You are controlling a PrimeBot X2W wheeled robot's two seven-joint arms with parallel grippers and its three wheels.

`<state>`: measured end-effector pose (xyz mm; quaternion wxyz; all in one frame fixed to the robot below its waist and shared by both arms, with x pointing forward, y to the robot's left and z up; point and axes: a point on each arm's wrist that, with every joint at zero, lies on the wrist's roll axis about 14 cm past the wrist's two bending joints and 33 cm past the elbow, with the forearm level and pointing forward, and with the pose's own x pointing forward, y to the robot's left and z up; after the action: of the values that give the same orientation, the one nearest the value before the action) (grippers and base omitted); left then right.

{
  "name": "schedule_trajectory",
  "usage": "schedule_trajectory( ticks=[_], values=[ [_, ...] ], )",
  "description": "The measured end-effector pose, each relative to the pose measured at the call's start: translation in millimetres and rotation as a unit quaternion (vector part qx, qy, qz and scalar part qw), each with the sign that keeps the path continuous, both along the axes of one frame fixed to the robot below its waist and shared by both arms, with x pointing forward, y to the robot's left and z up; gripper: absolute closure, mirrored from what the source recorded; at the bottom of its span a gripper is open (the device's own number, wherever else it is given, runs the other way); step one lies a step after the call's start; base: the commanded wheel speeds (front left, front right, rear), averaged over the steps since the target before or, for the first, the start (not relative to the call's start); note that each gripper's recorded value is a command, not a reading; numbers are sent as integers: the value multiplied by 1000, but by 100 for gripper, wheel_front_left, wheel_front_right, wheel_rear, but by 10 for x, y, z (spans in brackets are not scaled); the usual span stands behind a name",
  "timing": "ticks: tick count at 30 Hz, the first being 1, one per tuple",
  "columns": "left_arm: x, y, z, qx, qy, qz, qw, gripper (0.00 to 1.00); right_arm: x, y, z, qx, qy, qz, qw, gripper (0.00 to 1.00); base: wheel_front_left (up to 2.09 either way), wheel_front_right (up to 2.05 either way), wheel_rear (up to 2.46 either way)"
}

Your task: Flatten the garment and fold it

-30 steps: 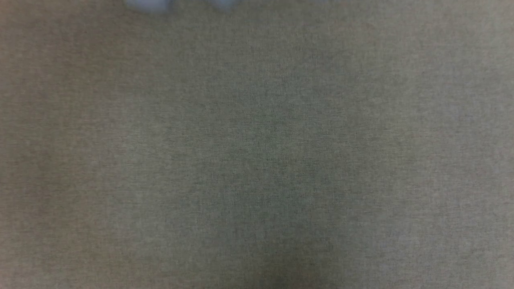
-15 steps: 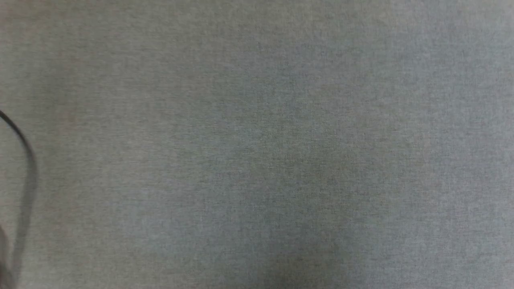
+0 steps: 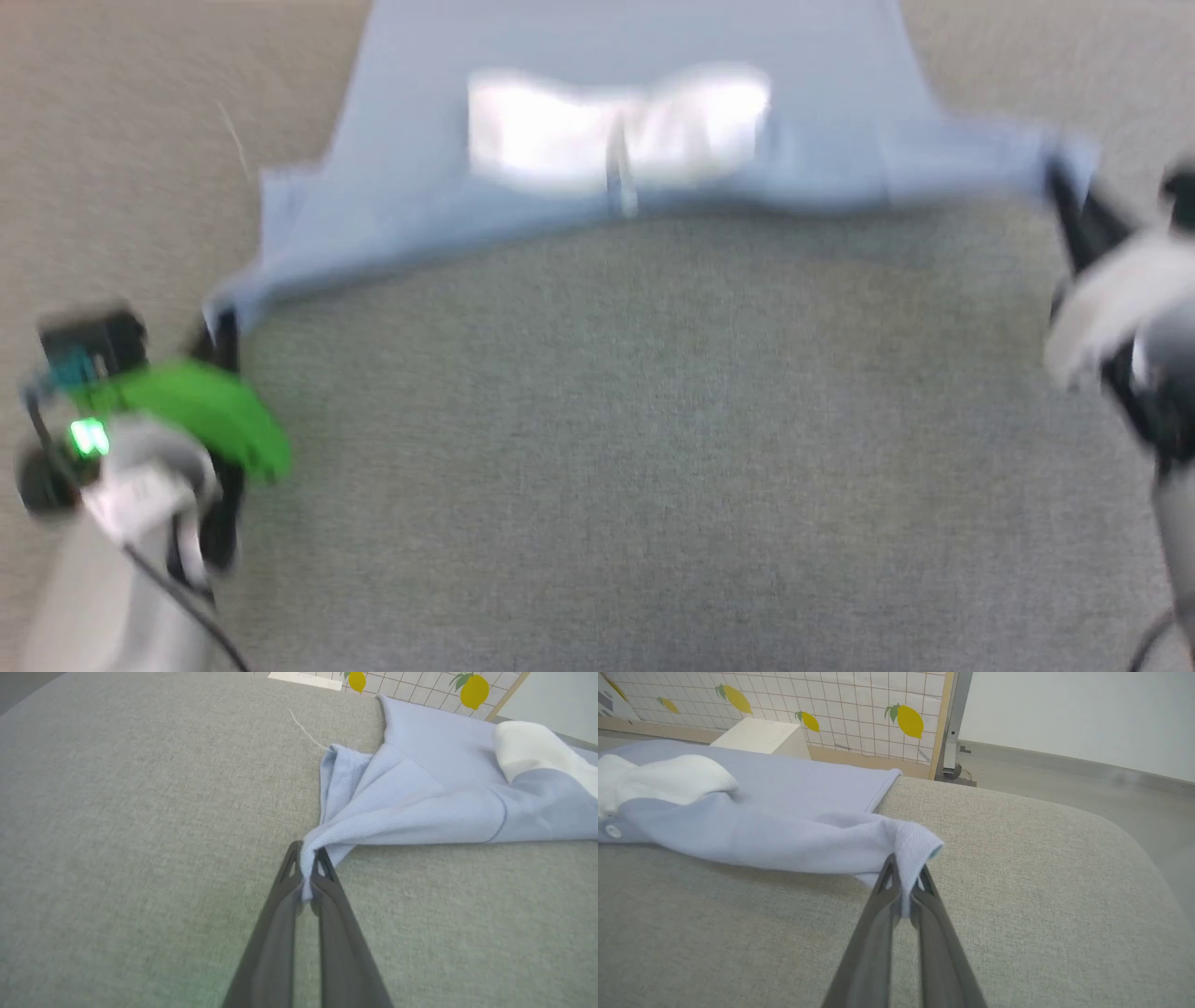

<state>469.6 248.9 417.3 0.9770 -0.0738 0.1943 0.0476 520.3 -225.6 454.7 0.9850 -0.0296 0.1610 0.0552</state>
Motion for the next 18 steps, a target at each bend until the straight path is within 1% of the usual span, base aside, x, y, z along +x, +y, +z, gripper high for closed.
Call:
schedule_trajectory(
  ticks=[4, 7, 10, 12, 14, 18],
  values=[
    [-502, -39, -65, -47, 38, 25, 998, 100, -508, -64, -97, 12, 41, -19, 999, 100, 0, 0, 0],
    [-846, -40, -128, -62, 67, 40, 995, 100, -856, -89, -167, 24, 71, -41, 996, 100, 0, 0, 0],
    [-1126, -31, -146, -77, 81, 57, 992, 100, -1189, -63, -229, 46, 102, -64, 992, 100, 0, 0, 0],
    [-1262, -62, -117, -106, 77, 71, 989, 100, -1396, -27, -266, 62, 123, -79, 987, 100, 0, 0, 0],
    [-1397, -74, -129, -112, 84, 78, 987, 100, -1560, -16, -289, 75, 139, -92, 983, 100, 0, 0, 0],
    [-1698, -2, -207, -113, 109, 108, 982, 100, -1871, -140, -338, 76, 170, -122, 975, 100, 0, 0, 0]
  ],
)
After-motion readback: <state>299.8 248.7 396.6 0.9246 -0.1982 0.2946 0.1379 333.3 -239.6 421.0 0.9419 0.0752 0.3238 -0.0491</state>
